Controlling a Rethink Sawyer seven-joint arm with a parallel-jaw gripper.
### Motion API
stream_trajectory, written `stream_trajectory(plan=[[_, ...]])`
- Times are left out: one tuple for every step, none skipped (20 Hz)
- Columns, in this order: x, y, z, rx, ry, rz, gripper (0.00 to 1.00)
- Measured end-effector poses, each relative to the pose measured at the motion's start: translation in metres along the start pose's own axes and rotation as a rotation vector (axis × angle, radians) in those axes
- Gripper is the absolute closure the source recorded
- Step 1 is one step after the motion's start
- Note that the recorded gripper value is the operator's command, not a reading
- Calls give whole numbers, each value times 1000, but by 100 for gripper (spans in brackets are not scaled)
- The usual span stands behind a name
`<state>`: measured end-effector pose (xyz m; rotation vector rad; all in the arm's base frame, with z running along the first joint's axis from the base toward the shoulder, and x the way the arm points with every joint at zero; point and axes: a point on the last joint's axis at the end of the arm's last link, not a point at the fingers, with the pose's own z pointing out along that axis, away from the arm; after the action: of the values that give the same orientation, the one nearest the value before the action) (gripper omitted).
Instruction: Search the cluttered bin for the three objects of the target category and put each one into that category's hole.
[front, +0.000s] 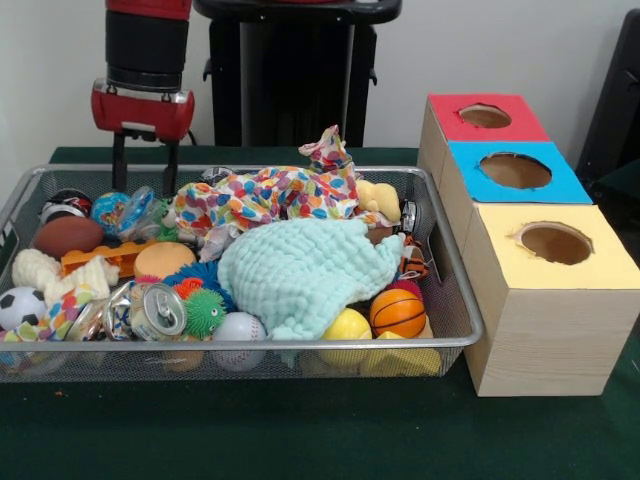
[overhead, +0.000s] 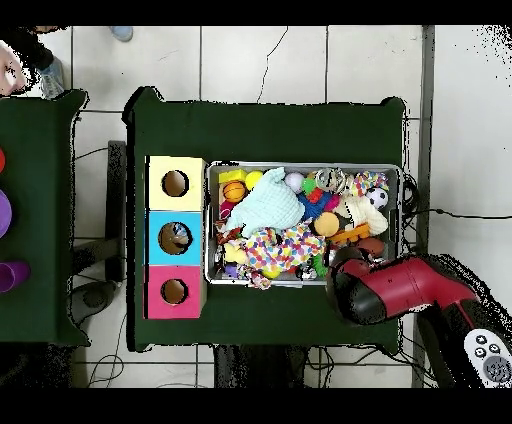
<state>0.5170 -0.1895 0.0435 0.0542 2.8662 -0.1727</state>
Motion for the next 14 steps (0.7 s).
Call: stream_trajectory(plan=[[-2, -2, 2, 0, -3, 5, 0], [-3, -2, 4, 0, -4, 7, 0], [-4, -2, 4, -1, -5, 8, 0], [-4, -2, 5, -1, -5, 9, 0], [-5, -3, 6, -2, -6, 11, 0], [-6, -3, 7, -2, -7, 13, 0], [-6, -3, 8, -3, -7, 14, 0], [-7, -3, 10, -5, -6, 16, 0], [-7, -3, 11, -6, -6, 17, 0], [-7, -2, 13, -8, -5, 19, 0], [-7, -2, 14, -10, -5, 20, 0], [-8, -1, 17, -11, -6, 20, 0], [-9, -1, 19, -12, -7, 18, 0], [-9, 0, 21, -13, -8, 14, 0]])
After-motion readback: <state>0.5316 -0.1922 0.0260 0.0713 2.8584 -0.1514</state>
